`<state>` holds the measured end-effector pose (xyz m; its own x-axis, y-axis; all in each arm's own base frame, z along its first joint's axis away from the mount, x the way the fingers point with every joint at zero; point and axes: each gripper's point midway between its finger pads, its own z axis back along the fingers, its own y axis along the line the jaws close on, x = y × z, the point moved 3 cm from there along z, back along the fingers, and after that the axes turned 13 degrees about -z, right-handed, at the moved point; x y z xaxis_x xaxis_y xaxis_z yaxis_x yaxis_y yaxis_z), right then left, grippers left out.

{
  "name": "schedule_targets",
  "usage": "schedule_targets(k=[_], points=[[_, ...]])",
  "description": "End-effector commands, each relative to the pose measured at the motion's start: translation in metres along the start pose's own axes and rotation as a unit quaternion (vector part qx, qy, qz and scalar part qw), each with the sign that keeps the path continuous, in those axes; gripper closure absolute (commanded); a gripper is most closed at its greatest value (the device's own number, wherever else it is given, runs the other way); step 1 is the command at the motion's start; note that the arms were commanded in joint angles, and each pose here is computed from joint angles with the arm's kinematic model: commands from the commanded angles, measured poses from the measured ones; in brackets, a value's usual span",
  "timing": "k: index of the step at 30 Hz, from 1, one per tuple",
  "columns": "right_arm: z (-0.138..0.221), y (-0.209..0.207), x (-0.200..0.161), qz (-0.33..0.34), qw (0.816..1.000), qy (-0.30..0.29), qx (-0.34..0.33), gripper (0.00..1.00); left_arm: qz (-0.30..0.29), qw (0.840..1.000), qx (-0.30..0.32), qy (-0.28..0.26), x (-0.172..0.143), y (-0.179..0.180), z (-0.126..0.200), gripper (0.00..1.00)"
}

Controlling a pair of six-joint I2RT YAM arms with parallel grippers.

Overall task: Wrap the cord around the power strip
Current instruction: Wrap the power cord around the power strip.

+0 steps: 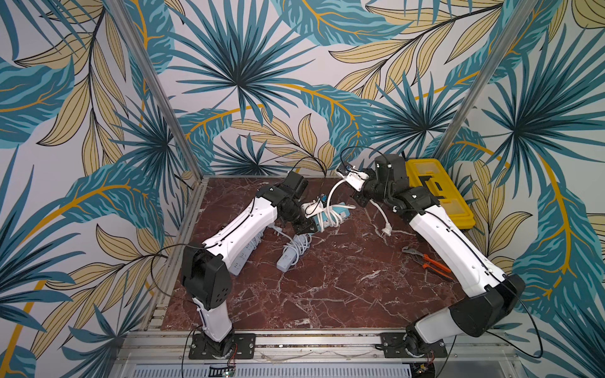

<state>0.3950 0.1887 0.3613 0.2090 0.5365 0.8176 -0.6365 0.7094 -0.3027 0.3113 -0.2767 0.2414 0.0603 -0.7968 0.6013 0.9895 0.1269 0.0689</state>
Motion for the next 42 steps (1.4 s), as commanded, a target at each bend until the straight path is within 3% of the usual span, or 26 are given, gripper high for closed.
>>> schedule_targets(k=[1, 5, 8, 12, 16, 24, 27, 29, 37, 40, 42], points=[[-0.013, -0.013, 0.012, -0.058, 0.996, -0.038, 0.047, 1.00, -0.070, 0.993, -0.060, -0.071, 0.033, -0.041, 0.008, 1.00], [-0.023, -0.041, 0.015, -0.133, 0.986, -0.091, 0.043, 1.00, -0.049, 0.995, -0.056, -0.070, 0.034, -0.042, 0.012, 1.00], [-0.017, -0.048, 0.021, -0.149, 0.977, -0.145, 0.034, 1.00, -0.043, 0.995, -0.056, -0.069, 0.031, -0.042, 0.014, 1.00], [-0.042, -0.043, 0.001, -0.164, 0.980, -0.088, 0.064, 1.00, -0.078, 0.985, -0.088, -0.129, 0.057, -0.064, 0.034, 1.00], [-0.068, -0.036, -0.020, -0.219, 0.967, -0.073, 0.109, 0.98, -0.098, 0.967, -0.120, -0.202, 0.090, -0.080, 0.066, 1.00], [-0.094, -0.027, -0.055, -0.335, 0.921, -0.156, 0.125, 0.59, -0.036, 0.966, -0.110, -0.230, 0.124, -0.067, 0.092, 1.00], [-0.106, -0.024, -0.072, -0.362, 0.909, -0.165, 0.121, 0.55, -0.031, 0.967, -0.098, -0.232, 0.129, -0.062, 0.097, 1.00], [-0.114, -0.024, -0.081, -0.373, 0.905, -0.168, 0.115, 0.55, -0.025, 0.968, -0.091, -0.233, 0.132, -0.059, 0.099, 1.00], [-0.128, -0.021, -0.102, -0.429, 0.880, -0.179, 0.103, 0.85, 0.027, 0.971, -0.033, -0.234, 0.138, -0.024, 0.114, 1.00], [-0.129, -0.011, -0.118, -0.442, 0.880, -0.151, 0.080, 0.90, 0.061, 0.972, 0.007, -0.226, 0.134, 0.001, 0.117, 1.00], [-0.126, 0.007, -0.128, -0.433, 0.892, -0.110, 0.062, 0.93, 0.103, 0.970, 0.052, -0.214, 0.124, 0.031, 0.121, 1.00]])
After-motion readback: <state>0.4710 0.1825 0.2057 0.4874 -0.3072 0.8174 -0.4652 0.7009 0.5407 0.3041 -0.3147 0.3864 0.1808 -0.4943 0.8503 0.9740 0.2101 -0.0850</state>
